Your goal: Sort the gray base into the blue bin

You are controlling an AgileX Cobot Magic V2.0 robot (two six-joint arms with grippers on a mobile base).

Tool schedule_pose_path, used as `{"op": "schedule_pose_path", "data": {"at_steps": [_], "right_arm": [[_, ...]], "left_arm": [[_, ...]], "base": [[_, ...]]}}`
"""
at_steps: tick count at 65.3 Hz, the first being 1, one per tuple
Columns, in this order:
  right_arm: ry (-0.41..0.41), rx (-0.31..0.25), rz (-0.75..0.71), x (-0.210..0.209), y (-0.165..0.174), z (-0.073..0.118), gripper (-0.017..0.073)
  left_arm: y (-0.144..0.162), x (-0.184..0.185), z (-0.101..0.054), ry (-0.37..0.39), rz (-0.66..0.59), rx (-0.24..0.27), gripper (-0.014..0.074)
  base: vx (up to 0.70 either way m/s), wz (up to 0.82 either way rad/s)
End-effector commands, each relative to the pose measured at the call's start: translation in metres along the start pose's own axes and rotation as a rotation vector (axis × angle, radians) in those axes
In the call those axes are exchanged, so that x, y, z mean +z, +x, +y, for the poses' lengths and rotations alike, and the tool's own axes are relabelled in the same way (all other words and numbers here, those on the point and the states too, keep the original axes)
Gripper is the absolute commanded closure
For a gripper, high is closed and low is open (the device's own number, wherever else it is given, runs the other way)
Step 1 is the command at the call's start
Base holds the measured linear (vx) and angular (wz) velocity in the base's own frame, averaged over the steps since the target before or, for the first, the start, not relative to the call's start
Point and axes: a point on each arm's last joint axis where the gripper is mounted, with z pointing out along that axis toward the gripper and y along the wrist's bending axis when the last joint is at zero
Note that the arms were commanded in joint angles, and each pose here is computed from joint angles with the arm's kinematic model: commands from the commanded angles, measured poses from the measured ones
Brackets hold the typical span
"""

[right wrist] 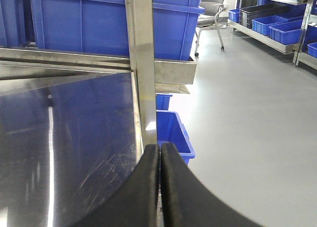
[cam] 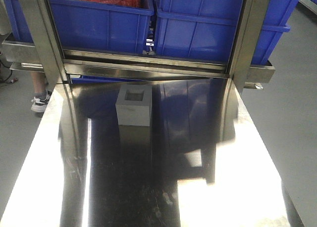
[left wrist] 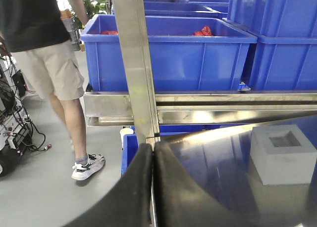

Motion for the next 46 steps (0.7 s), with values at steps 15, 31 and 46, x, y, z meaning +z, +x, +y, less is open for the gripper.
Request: {"op": "schedule_pose_path", "data": {"at_steps": [15,31,46], "right_arm": [[0.001,-0.02,-0.074,-0.0002,-0.0062,0.0,0.0564],[0.001,-0.02,-0.074,-0.0002,-0.0062,0.0,0.0564],[0.001,-0.02,-0.074,-0.0002,-0.0062,0.0,0.0564]], "left_arm": [[-0.0164,-0.0022,0.0001,0.002,-0.092,-0.011,0.0118],[-0.0165,-0.0022,-0.0001,0.004,-0.093,-0.016,-0.0136],[-0.0165,-0.0022,-0.0001,0.004,-0.094,-0.016,-0.0064]], "base": [[0.0,0.0],[0.0,0.0],[0.0,0.0]]}}
